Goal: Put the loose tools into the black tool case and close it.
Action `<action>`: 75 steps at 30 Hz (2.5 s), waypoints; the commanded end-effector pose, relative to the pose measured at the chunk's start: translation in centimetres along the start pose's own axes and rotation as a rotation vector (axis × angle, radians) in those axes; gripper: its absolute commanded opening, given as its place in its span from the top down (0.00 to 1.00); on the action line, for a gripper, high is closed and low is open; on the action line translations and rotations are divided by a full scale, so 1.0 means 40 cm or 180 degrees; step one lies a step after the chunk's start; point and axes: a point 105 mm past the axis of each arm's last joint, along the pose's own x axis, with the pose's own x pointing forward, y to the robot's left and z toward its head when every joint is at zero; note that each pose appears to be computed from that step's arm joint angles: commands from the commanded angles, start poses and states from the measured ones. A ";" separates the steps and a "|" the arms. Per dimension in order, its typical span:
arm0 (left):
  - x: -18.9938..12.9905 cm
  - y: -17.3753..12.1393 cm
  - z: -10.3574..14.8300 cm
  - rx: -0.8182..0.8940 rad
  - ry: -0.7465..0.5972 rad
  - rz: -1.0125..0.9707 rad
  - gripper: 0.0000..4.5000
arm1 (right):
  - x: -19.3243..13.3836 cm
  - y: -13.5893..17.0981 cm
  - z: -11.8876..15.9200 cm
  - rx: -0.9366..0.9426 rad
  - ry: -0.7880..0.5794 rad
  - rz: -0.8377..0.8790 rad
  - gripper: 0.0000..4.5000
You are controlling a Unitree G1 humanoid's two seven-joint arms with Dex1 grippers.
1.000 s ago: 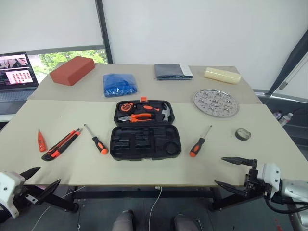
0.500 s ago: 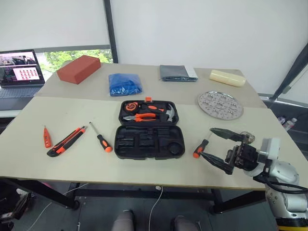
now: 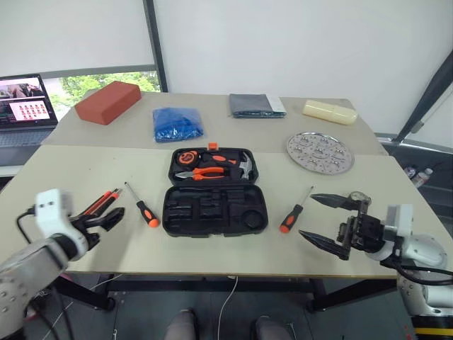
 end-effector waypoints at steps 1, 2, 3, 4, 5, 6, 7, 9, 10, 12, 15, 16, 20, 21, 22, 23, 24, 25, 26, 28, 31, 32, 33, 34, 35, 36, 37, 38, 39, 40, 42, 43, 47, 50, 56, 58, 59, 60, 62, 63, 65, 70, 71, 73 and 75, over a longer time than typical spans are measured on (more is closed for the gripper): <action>0.054 -0.024 -0.012 -0.0182 0.0077 0.0235 0.00 | -0.013 -0.016 0.022 -0.0218 0.0021 0.0036 0.00; 0.067 -0.037 -0.019 -0.0238 0.0105 0.0224 0.00 | -0.012 -0.014 0.023 -0.0224 0.0033 0.0056 0.00; 0.077 -0.050 -0.022 -0.0279 0.0121 0.0200 0.00 | -0.010 -0.015 0.025 -0.0220 0.0033 0.0049 0.00; 0.085 -0.062 -0.027 -0.0338 0.0148 0.0155 0.00 | -0.009 -0.015 0.027 -0.0222 0.0035 0.0050 0.00; 0.093 -0.071 -0.034 -0.0390 0.0186 0.0133 0.00 | -0.008 -0.016 0.029 -0.0222 0.0036 0.0046 0.00; 0.101 -0.069 -0.042 -0.0382 0.0226 0.0189 0.00 | -0.007 -0.017 0.030 -0.0216 0.0036 0.0031 0.00; 0.108 -0.069 -0.054 -0.0377 0.0297 0.0222 0.00 | -0.007 -0.017 0.032 -0.0208 0.0039 0.0032 0.00; 0.121 -0.072 -0.078 -0.0380 0.0424 0.0250 0.00 | -0.007 -0.019 0.037 -0.0184 0.0038 0.0025 0.00; 0.129 -0.078 -0.089 -0.0390 0.0489 0.0226 0.06 | -0.007 -0.020 0.038 -0.0172 0.0039 0.0020 0.00; 0.147 -0.084 -0.114 -0.0365 0.0644 0.0228 0.17 | -0.009 -0.024 0.037 -0.0158 0.0083 0.0030 0.00; 0.166 -0.077 -0.131 -0.0354 0.0745 0.0314 0.41 | -0.017 -0.047 0.044 -0.0149 0.0132 0.0004 0.00; 0.168 -0.077 -0.133 -0.0353 0.0762 0.0308 0.51 | -0.020 -0.054 0.046 -0.0140 0.0148 0.0004 0.00; 0.164 -0.059 -0.142 -0.0341 0.0792 0.0335 0.79 | -0.027 -0.070 0.049 -0.0104 0.0185 0.0017 0.00; 0.161 -0.049 -0.141 -0.0339 0.0777 0.0368 0.85 | -0.028 -0.073 0.047 -0.0092 0.0192 0.0019 0.00; 0.155 -0.036 -0.138 -0.0335 0.0749 0.0405 0.85 | -0.031 -0.075 0.045 -0.0080 0.0204 0.0024 0.00; 0.147 -0.022 -0.128 -0.0330 0.0688 0.0433 0.85 | -0.034 -0.076 0.041 -0.0065 0.0217 0.0025 0.00; 0.141 -0.013 -0.122 -0.0325 0.0646 0.0447 0.85 | -0.035 -0.076 0.039 -0.0057 0.0223 0.0027 0.00; 0.134 -0.001 -0.114 -0.0321 0.0602 0.0468 0.85 | -0.037 -0.076 0.037 -0.0050 0.0228 0.0026 0.00; 0.127 0.010 -0.104 -0.0324 0.0556 0.0477 0.85 | -0.039 -0.076 0.035 -0.0046 0.0232 0.0023 0.00; 0.108 0.034 -0.072 -0.0309 0.0381 0.0441 0.85 | -0.046 -0.076 0.030 -0.0024 0.0244 -0.0003 0.00; 0.070 0.042 0.053 0.0012 -0.0320 0.0088 0.85 | -0.061 -0.074 0.022 0.0008 0.0280 -0.0061 0.00; 0.061 0.034 0.078 0.0131 -0.0468 -0.0040 0.85 | -0.063 -0.074 0.022 0.0011 0.0287 -0.0074 0.00; 0.044 -0.004 0.115 0.0480 -0.0712 -0.0428 0.85 | -0.070 -0.074 0.023 0.0012 0.0298 -0.0100 0.00; 0.029 -0.037 0.133 0.0791 -0.0839 -0.0752 0.85 | -0.074 -0.074 0.024 0.0012 0.0307 -0.0121 0.00; 0.016 -0.066 0.138 0.1102 -0.0859 -0.1063 0.85 | -0.079 -0.074 0.025 0.0010 0.0319 -0.0140 0.00; 0.005 -0.088 0.143 0.1338 -0.0877 -0.1334 0.85 | -0.083 -0.073 0.027 0.0009 0.0330 -0.0156 0.00; -0.001 -0.110 0.148 0.1544 -0.0852 -0.1593 0.85 | -0.088 -0.072 0.028 0.0008 0.0341 -0.0171 0.00; -0.006 -0.133 0.150 0.1771 -0.0825 -0.1884 0.85 | -0.091 -0.072 0.029 0.0007 0.0353 -0.0182 0.00; -0.012 -0.157 0.151 0.2013 -0.0820 -0.2171 0.85 | -0.094 -0.073 0.029 0.0006 0.0362 -0.0195 0.00; -0.010 -0.183 0.149 0.2253 -0.0755 -0.2428 0.85 | -0.096 -0.074 0.030 0.0005 0.0368 -0.0211 0.00; 0.012 -0.224 0.124 0.3016 -0.0566 -0.2825 0.85 | -0.099 -0.076 0.032 -0.0001 0.0376 -0.0234 0.00; 0.027 -0.233 0.108 0.3376 -0.0441 -0.2955 0.85 | -0.098 -0.076 0.032 -0.0002 0.0377 -0.0240 0.00; 0.144 -0.259 0.074 0.4380 -0.0119 -0.2887 0.85 | -0.093 -0.075 0.035 -0.0023 0.0361 -0.0261 0.00; 0.184 -0.281 0.056 0.4610 -0.0031 -0.2962 0.85 | -0.091 -0.068 0.037 -0.0044 0.0348 -0.0302 0.00; 0.238 -0.298 0.030 0.4748 0.0131 -0.2919 0.85 | -0.101 -0.063 0.044 -0.0101 0.0346 -0.0495 0.00; 0.248 -0.308 0.031 0.4727 0.0086 -0.2873 0.85 | -0.102 -0.060 0.044 -0.0102 0.0350 -0.0520 0.00; 0.254 -0.316 0.030 0.4715 0.0066 -0.2857 0.85 | -0.101 -0.056 0.044 -0.0098 0.0346 -0.0533 0.00; 0.257 -0.324 0.026 0.4717 0.0052 -0.2870 0.85 | -0.099 -0.052 0.044 -0.0093 0.0343 -0.0541 0.00; 0.258 -0.335 0.016 0.4721 0.0063 -0.2932 0.85 | -0.098 -0.044 0.043 -0.0077 0.0342 -0.0557 0.00; 0.260 -0.335 0.013 0.4724 0.0086 -0.2929 0.85 | -0.098 -0.041 0.043 -0.0072 0.0345 -0.0562 0.00; 0.260 -0.338 0.009 0.4718 0.0116 -0.2944 0.76 | -0.098 -0.036 0.041 -0.0054 0.0349 -0.0574 0.00; 0.237 -0.402 0.064 0.4260 -0.0617 -0.3050 0.46 | -0.097 -0.022 0.038 0.0027 0.0352 -0.0578 0.00; 0.226 -0.412 0.075 0.3956 -0.0732 -0.3126 0.46 | -0.096 -0.019 0.037 0.0045 0.0358 -0.0577 0.00; 0.210 -0.416 0.078 0.3504 -0.0800 -0.3269 0.46 | -0.098 -0.016 0.036 0.0080 0.0368 -0.0591 0.00; 0.214 -0.405 0.065 0.3156 -0.0704 -0.3247 0.59 | -0.099 -0.015 0.033 0.0110 0.0376 -0.0626 0.00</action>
